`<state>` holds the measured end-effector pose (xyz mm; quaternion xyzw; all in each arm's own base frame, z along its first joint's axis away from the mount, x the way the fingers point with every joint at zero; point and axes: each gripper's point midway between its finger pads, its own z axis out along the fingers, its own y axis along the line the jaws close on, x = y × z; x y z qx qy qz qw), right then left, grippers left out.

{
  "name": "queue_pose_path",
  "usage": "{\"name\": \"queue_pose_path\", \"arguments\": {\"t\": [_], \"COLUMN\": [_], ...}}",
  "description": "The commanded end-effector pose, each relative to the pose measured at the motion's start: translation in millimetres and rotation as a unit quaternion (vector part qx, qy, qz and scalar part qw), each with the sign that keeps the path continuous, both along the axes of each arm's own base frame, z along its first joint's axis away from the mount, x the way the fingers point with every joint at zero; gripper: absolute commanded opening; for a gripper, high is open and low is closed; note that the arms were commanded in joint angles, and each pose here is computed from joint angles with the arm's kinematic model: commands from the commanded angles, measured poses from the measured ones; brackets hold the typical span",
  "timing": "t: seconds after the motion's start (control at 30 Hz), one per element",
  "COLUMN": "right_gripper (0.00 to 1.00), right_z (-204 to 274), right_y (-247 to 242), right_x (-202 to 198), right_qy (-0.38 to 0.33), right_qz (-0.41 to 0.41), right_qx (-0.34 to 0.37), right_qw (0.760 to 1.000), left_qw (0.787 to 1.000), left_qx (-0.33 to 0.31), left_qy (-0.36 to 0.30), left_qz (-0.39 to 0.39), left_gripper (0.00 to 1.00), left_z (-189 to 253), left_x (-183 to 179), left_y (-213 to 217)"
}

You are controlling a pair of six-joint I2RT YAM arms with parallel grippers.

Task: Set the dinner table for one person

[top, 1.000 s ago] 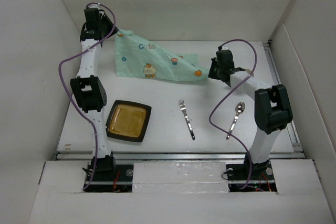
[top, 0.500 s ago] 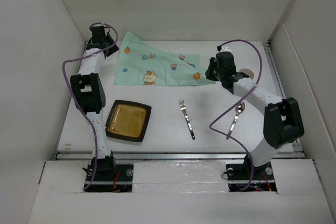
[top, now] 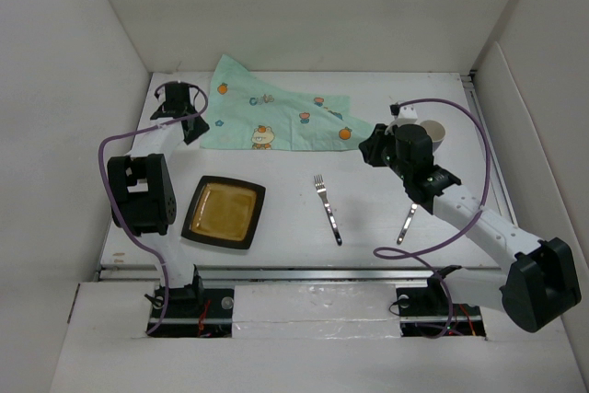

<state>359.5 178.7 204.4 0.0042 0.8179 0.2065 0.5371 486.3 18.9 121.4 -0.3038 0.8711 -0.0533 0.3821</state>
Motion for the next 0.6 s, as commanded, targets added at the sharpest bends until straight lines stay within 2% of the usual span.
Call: {"name": "queue_pose_path", "arguments": {"t": [0.0,0.27,0.43,0.57], "right_gripper": [0.35,0.38,0.38,0.38], "right_z": [25.2,20.7,20.8,17.3], "right_y": [-3.0,2.3,5.6,6.3], "right_x": [-14.7,-27.4,-28.6,-25.9], "right_qy": [-0.053,-0.054,-0.055,-0.052], "right_qz": [0.014,0.045,0.050,0.048], "right_qx": [0.023,0.027,0.027,0.024], "right_qw": [0.998,0.997,0.997,0.997], "left_qw": [0.998,0.994,0.994,0.994], "left_qx": [-0.009,-0.017,-0.013,-0.021], "left_qy": [0.063,0.100,0.089,0.091], "left_qz": [0.021,0.042,0.066,0.052], "left_gripper": [0.30,0.30,0.30,0.28], "left_z": [-44.6,-81.1,-83.7,-89.1], "left_x": [-36.3,-32.0,-23.6,-12.0], "left_y": [4.3,6.2,15.6,11.3]}}
